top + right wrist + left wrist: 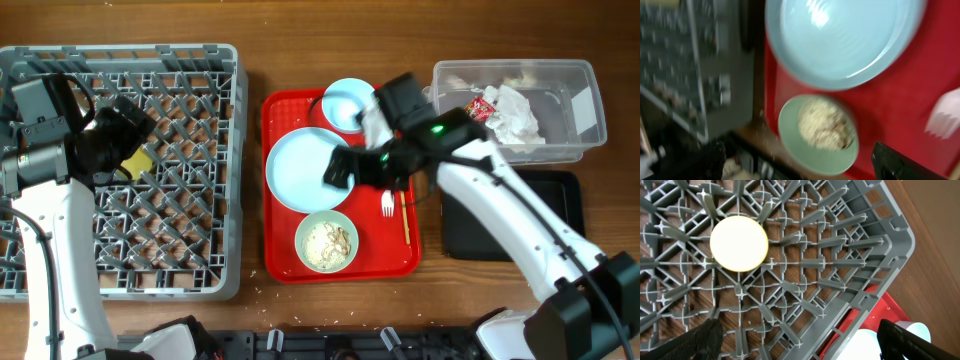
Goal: Sort waste into correct bins and load items into the dishwasher rack
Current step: 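Grasp the blue bowl of rice with the right gripper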
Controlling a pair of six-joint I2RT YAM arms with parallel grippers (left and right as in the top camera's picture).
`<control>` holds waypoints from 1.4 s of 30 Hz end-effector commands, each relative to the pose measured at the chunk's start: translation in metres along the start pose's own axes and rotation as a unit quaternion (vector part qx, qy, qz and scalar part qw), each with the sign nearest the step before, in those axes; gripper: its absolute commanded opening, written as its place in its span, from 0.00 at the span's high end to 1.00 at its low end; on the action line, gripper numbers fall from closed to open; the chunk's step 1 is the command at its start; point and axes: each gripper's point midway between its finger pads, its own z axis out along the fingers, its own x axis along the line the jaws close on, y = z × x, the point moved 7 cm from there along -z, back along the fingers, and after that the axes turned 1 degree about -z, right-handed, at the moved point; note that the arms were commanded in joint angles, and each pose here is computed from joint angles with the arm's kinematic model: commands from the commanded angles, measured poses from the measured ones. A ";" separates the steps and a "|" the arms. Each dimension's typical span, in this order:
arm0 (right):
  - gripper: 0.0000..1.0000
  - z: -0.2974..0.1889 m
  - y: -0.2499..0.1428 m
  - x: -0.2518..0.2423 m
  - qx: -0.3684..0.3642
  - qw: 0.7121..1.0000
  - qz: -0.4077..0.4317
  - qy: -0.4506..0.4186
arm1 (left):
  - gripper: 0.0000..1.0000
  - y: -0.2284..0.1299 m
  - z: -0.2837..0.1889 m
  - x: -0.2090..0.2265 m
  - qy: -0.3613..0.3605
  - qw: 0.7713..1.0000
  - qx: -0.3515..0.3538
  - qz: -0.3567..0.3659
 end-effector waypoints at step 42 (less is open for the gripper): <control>0.96 0.040 -0.008 0.010 -0.076 0.907 0.073 -0.407 | 0.00 0.000 -0.005 0.000 0.000 1.000 -0.011 0.004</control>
